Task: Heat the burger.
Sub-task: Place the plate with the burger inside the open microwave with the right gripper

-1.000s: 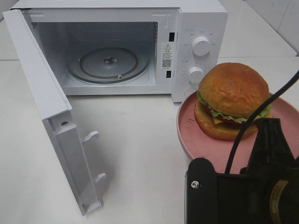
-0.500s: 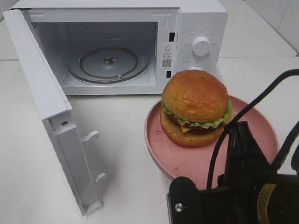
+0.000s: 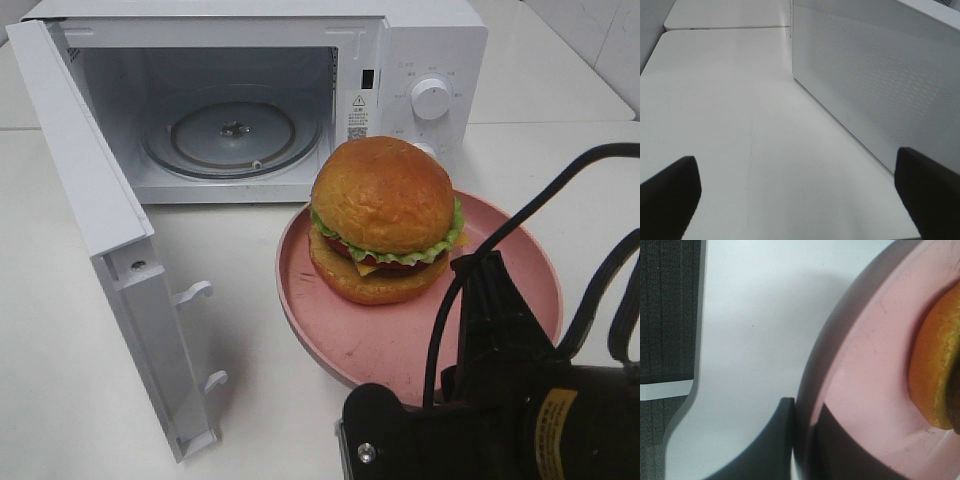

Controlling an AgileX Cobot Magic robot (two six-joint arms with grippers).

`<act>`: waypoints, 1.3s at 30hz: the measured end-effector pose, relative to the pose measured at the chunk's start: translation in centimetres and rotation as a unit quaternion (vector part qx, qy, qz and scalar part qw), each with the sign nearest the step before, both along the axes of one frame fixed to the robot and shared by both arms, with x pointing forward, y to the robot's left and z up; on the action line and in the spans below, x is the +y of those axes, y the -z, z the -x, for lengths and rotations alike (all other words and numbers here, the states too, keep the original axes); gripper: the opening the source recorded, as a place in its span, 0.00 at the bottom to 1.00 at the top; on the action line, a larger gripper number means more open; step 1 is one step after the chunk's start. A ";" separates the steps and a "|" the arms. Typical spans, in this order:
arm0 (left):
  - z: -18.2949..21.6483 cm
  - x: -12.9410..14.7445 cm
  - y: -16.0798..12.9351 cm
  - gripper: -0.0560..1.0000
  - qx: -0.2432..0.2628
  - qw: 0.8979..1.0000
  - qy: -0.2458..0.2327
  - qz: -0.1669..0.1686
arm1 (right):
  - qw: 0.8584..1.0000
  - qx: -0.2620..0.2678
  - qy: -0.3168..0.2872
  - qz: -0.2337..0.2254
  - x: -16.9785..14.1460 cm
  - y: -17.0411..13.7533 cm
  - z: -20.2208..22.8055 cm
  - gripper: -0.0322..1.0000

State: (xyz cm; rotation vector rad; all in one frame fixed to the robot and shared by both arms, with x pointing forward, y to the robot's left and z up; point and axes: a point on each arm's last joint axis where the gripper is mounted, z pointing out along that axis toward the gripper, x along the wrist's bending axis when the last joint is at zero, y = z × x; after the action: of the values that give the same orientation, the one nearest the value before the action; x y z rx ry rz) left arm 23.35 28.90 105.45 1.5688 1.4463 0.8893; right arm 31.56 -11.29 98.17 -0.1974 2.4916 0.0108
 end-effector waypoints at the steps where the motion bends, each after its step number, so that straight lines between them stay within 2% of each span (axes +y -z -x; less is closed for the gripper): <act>1: 0.0 0.0 0.0 0.99 0.000 1.000 0.000 0.000 | 1.000 -0.002 0.000 0.001 0.0 0.0 0.0 0.09; 11: 0.0 0.0 0.0 0.99 0.000 1.000 0.000 0.000 | 0.999 -0.010 -0.030 0.012 0.1 -0.1 -0.5 0.09; 30: 0.0 0.0 0.0 0.99 0.000 1.000 0.000 0.000 | 0.994 -0.008 -0.107 0.003 -0.5 0.0 -5.5 0.09; 39: 0.0 0.0 0.0 0.99 0.000 1.000 0.000 0.000 | 0.988 -0.023 -0.152 0.033 -1.7 0.0 -7.6 0.09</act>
State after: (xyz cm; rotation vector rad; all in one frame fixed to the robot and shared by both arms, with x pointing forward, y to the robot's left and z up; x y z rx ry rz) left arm 23.35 28.90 105.45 1.5688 1.4463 0.8893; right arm 39.14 -12.95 98.17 -0.5969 2.3947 0.0495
